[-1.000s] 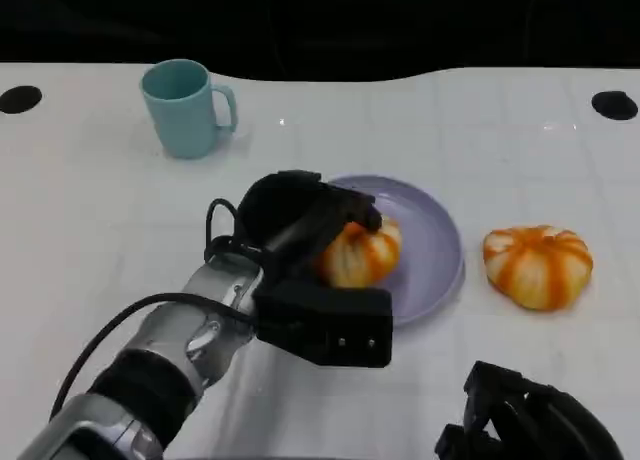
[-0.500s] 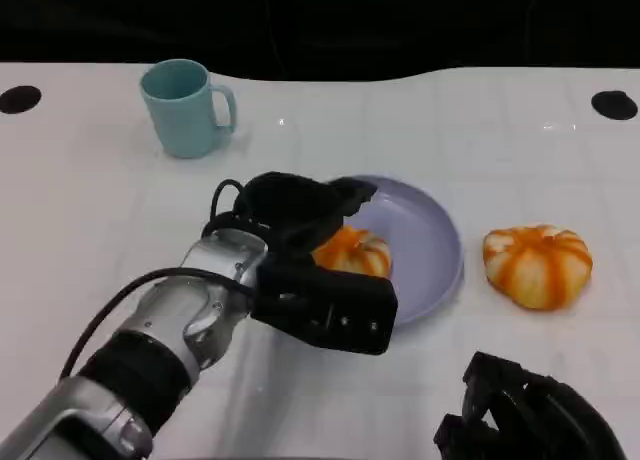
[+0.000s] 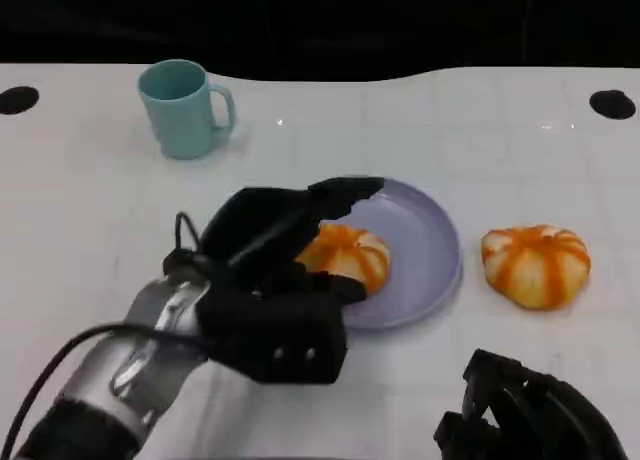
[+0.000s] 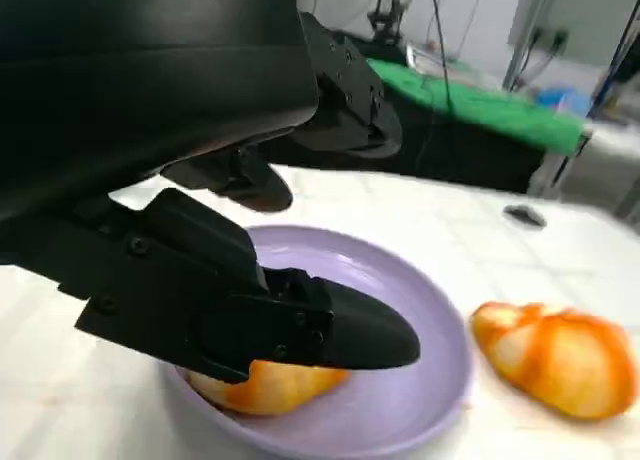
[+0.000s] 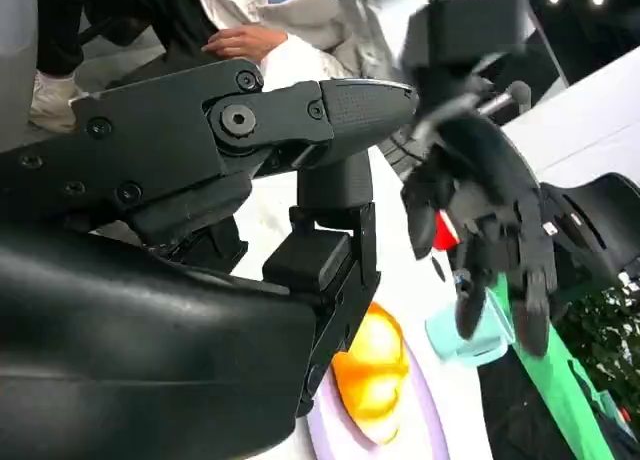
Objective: Grasp the bread from the table and place it into the plate.
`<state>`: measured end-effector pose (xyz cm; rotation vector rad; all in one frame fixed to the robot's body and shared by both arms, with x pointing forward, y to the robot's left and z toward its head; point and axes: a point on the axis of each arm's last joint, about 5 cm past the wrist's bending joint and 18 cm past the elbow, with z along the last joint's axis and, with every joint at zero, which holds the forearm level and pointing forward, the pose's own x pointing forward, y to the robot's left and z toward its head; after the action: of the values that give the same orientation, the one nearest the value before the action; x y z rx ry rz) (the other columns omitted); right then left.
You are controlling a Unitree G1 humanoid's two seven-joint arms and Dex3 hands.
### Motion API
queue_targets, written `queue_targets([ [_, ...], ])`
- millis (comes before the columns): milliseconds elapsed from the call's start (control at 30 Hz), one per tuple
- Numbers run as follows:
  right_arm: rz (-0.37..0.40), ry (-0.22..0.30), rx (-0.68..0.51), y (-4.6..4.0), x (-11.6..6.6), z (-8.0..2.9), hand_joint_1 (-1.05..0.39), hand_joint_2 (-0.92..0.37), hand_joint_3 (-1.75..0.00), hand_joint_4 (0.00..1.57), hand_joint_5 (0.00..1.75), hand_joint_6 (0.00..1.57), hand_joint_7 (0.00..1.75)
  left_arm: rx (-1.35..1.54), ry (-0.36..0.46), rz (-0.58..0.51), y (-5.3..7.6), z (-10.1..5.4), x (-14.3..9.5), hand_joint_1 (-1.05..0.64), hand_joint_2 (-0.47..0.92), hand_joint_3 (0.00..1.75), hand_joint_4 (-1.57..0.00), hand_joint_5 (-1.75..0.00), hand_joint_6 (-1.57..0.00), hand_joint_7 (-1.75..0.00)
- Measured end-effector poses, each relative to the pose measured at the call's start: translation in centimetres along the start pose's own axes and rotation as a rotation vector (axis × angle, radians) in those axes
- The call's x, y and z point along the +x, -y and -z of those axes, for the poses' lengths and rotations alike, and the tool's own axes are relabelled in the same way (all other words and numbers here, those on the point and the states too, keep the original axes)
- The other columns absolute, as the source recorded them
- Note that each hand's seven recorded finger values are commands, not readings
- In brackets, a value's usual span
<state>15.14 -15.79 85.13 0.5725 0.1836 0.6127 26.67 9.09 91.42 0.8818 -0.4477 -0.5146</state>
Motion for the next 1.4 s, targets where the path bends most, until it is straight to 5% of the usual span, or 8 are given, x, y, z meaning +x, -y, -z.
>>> queue_targets([
  [67,-0.004,0.005,-0.004,-0.09,0.0,-0.1,-0.72,-0.92,-0.23,0.88,1.62,0.79,1.39,-0.069,0.007,-0.060,0.3,0.4,-0.9,-0.63,0.92,0.22,-0.78,-0.61,-0.74,-0.13],
  [133,-0.005,0.007,-0.005,-0.12,0.0,-0.2,-0.71,-0.92,-0.23,0.88,1.62,0.78,1.39,-0.130,0.009,-0.102,0.6,0.6,-1.6,-0.59,0.92,0.20,-0.69,-1.18,-0.86,-0.27],
  [267,-0.004,0.006,0.008,-0.14,-0.1,-0.1,-0.71,-0.92,-0.23,0.87,1.62,0.78,1.40,-0.309,0.013,-0.204,1.3,0.4,-2.9,-0.58,0.92,0.25,-0.63,-1.68,-0.64,-1.07],
  [333,-0.004,0.004,0.010,-0.15,-0.1,-0.1,-0.72,-0.92,-0.22,0.88,1.62,0.78,1.40,-0.376,0.016,-0.227,1.7,0.2,-3.7,-0.56,0.92,0.30,-0.66,-1.73,-0.58,-1.34],
  [533,-0.005,0.000,0.012,-0.21,-0.3,-0.1,-0.71,-0.92,-0.22,0.88,1.61,0.78,1.40,-0.572,0.054,-0.221,1.6,-0.2,-6.3,-0.57,0.92,0.33,-0.80,-1.75,-0.57,-1.73],
  [800,-0.001,0.006,0.002,-0.52,-0.2,-0.3,-0.72,-0.92,-0.23,0.89,1.59,0.79,1.39,-0.894,0.040,-0.191,2.8,-0.6,-9.8,-0.73,0.92,0.32,-0.83,-1.75,-0.63,-1.75],
  [1000,-0.001,0.004,0.004,-0.56,-0.2,-0.3,-0.72,-0.92,-0.23,0.89,1.60,0.79,1.38,-1.166,-0.037,-0.163,3.5,-0.9,-11.7,-0.56,0.92,0.39,-0.81,-1.75,-0.57,-1.75],
  [1400,0.001,0.001,-0.001,-0.58,-0.2,-0.4,-0.72,-0.92,-0.26,0.89,1.60,0.79,1.40,-1.296,-0.084,-0.145,4.5,-1.0,-13.3,-0.55,0.92,0.40,-0.80,-1.75,-0.54,-1.75],
])
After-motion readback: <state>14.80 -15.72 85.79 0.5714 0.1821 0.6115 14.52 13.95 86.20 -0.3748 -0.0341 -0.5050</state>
